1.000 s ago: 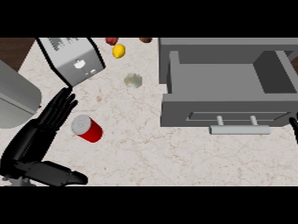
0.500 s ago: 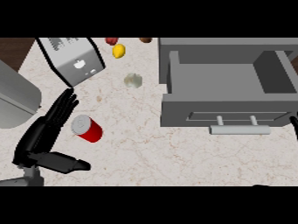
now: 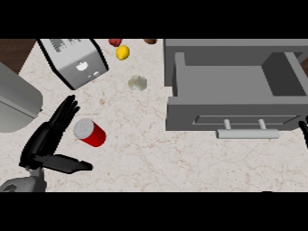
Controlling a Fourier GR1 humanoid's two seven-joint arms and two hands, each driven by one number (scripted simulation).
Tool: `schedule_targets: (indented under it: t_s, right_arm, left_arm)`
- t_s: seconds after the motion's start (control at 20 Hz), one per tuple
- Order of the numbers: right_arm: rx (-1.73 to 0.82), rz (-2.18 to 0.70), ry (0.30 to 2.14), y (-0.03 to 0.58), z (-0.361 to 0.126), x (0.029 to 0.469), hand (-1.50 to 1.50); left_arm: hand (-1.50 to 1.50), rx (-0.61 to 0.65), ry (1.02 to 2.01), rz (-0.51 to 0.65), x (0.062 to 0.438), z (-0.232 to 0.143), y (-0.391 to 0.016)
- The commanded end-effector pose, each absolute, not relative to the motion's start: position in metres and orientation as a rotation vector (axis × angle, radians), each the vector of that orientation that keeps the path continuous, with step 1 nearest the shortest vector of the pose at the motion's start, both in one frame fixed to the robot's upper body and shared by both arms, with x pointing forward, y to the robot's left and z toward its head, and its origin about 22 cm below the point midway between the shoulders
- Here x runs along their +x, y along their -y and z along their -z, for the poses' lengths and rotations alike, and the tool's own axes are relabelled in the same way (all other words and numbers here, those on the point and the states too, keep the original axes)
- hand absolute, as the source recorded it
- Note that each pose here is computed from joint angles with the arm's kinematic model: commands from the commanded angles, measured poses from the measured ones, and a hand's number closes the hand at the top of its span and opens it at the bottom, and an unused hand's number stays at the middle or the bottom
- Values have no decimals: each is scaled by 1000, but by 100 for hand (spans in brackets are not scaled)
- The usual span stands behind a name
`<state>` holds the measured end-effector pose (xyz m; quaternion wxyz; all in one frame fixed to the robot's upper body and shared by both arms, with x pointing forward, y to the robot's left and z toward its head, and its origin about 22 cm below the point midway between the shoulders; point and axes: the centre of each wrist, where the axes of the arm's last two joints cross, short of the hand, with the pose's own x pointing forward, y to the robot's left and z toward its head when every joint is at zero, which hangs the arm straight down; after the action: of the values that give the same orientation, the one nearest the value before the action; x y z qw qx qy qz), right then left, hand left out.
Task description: Pick up the can, place it into the drawer and close the drawer
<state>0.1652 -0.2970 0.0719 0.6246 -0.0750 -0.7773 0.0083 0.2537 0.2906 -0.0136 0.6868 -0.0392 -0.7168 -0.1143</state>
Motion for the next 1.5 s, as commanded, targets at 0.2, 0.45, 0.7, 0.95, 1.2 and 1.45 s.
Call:
schedule_targets:
  t_s: [0.2, 0.45, 0.7, 0.95, 1.2, 1.45]
  right_arm:
    - [-178, -21, 1779, 288, -78, 162, -150]
    - [-181, -18, 1799, 289, -61, 174, -150]
    - [-186, 1, 1796, 293, -62, 165, -150]
    - [-187, -19, 1776, 288, -85, 161, -150]
    - [-182, 12, 1815, 295, -83, 161, -150]
    - [-170, -13, 1793, 297, -81, 146, -150]
  left_arm:
    - [-150, -80, 1580, 271, 256, 49, -304]
    - [-150, -100, 1559, 264, 232, 63, -337]
    - [-150, -87, 1557, 257, 256, 59, -331]
    - [-150, -67, 1531, 241, 256, 80, -309]
    - [-150, -83, 1510, 235, 258, 105, -317]
    - [-150, -91, 1524, 217, 266, 102, -316]
